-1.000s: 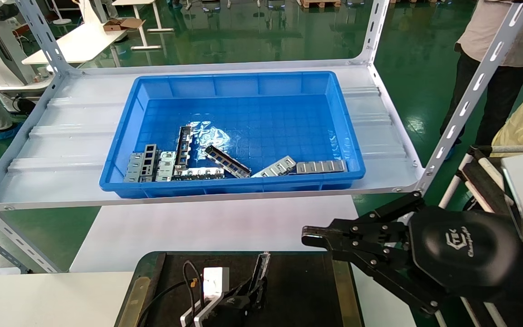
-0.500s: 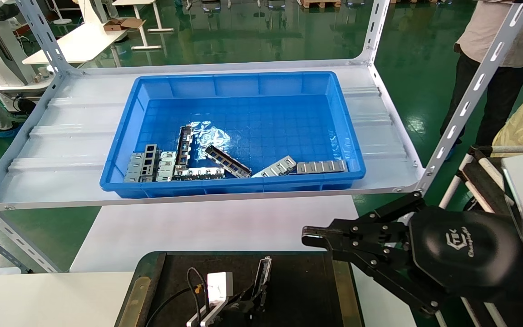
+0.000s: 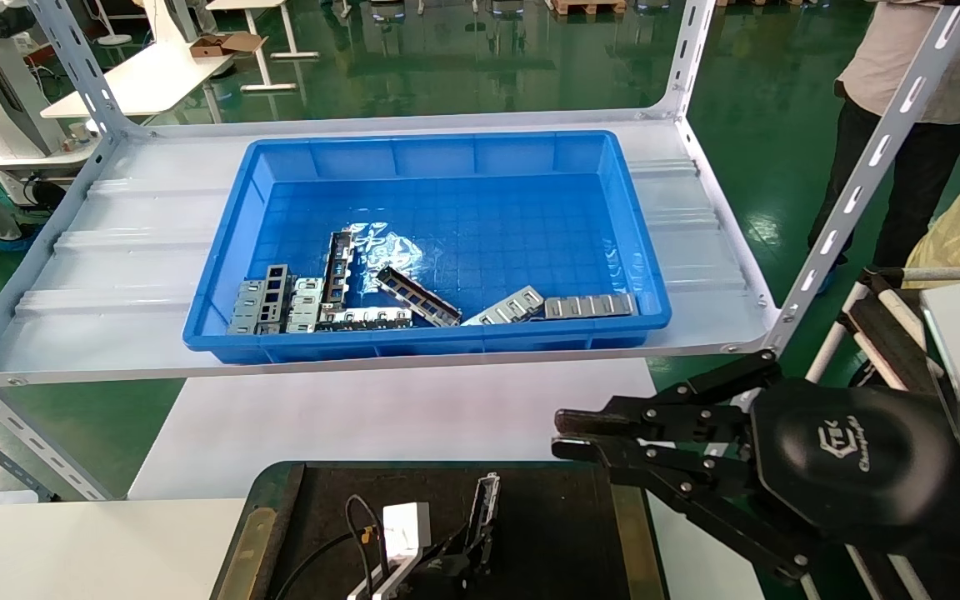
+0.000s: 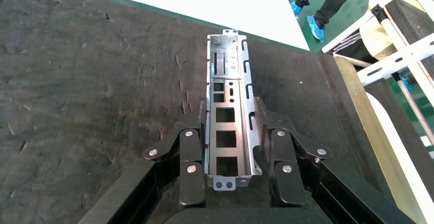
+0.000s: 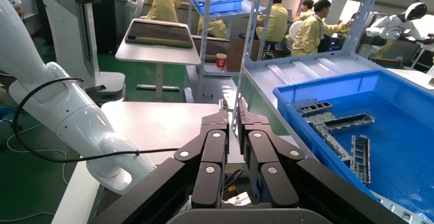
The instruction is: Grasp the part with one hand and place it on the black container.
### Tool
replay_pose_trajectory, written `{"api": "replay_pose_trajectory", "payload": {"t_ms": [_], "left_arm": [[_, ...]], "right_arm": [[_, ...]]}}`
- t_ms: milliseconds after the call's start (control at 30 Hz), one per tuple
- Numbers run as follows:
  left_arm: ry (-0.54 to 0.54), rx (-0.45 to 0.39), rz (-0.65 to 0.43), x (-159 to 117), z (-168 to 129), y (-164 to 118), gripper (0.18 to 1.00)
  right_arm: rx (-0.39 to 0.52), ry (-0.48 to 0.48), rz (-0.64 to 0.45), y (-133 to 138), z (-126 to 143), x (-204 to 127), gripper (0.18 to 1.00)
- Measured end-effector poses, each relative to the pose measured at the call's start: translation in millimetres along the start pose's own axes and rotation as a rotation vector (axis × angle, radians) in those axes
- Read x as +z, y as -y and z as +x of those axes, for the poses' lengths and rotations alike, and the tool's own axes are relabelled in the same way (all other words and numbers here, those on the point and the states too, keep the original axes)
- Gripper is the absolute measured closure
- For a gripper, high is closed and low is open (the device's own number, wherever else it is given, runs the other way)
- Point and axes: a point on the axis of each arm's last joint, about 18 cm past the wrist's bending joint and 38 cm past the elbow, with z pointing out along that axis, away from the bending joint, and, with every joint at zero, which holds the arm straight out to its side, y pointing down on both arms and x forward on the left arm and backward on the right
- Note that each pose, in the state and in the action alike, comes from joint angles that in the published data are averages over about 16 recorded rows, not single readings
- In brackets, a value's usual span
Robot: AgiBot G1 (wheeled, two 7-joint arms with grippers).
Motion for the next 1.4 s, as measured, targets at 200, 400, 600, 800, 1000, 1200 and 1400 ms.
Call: {"api": "replay_pose_trajectory", "payload": {"t_ms": [200,400,600,800,1000,1200,1400], "left_arm": [[0.001,-0.008,0.007,-1,3,0,0.773],[-0.008,0.010,0.020,-3,5,4,0.700],[-0.050,0.069,0.038,-9,6,17,0.591],[-0.134,0.173,0.049,-19,6,36,0.463],[-0.240,0.293,0.041,-35,1,55,0.346],[-0.339,0.406,0.021,-57,-8,69,0.260],[-0.426,0.508,0.010,-82,-20,80,0.210]], "right_arm": [[0.000,0.000,0.000,0,0,0,0.916],[0.000,0.000,0.000,0,0,0,0.824],[0.000,0.000,0.000,0,0,0,0.700],[0.000,0.000,0.000,0,0,0,0.561],[0.000,0.000,0.000,0,0,0,0.430],[0.000,0.000,0.000,0,0,0,0.317],[0.000,0.000,0.000,0,0,0,0.235]]}}
